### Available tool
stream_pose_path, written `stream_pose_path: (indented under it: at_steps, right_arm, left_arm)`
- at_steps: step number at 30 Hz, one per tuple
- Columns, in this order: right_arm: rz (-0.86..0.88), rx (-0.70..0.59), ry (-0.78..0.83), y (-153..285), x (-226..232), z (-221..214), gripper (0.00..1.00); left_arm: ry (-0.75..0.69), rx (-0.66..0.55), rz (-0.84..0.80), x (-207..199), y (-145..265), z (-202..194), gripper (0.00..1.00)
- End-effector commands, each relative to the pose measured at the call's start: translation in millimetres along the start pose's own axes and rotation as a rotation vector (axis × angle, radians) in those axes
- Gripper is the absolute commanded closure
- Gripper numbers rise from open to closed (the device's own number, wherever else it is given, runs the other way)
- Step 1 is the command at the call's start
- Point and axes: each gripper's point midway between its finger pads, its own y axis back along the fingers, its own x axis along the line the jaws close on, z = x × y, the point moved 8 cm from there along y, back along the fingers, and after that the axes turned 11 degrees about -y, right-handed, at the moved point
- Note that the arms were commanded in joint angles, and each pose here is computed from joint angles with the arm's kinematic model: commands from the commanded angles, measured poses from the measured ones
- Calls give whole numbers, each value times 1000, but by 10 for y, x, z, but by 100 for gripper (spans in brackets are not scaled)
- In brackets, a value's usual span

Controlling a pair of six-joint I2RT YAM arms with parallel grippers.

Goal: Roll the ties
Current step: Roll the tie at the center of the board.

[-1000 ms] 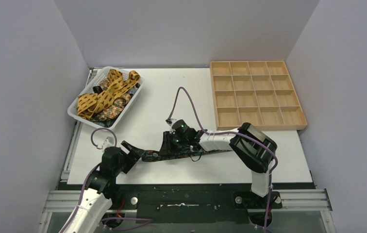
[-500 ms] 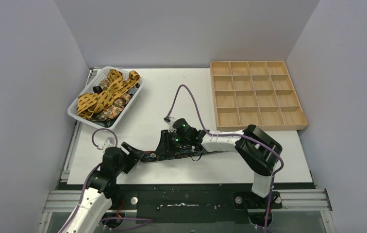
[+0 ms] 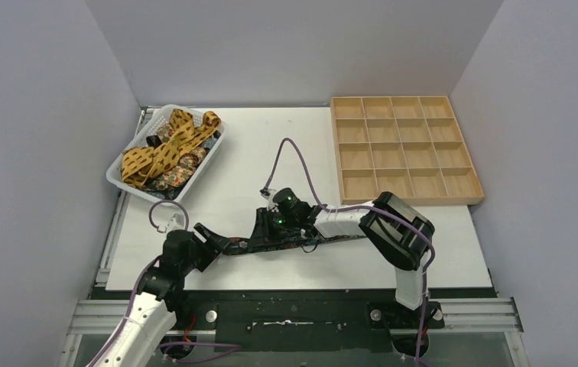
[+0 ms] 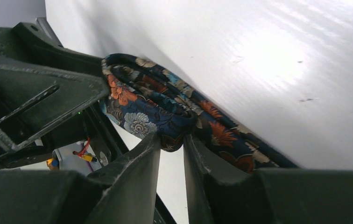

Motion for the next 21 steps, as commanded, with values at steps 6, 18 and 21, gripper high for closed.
stream_pose_path:
  at_steps: [6, 18, 21]
  right_arm:
    - [15, 23, -34, -22, -149, 54, 76]
    - [17, 48, -57, -41, -206, 4, 75]
    - [2, 55, -61, -50, -234, 1, 75]
  left_arm:
    - [-20, 32, -90, -46, -38, -48, 36]
    - [32, 50, -180, -90, -126, -104, 36]
    - [32, 57, -174, -68, -150, -123, 39]
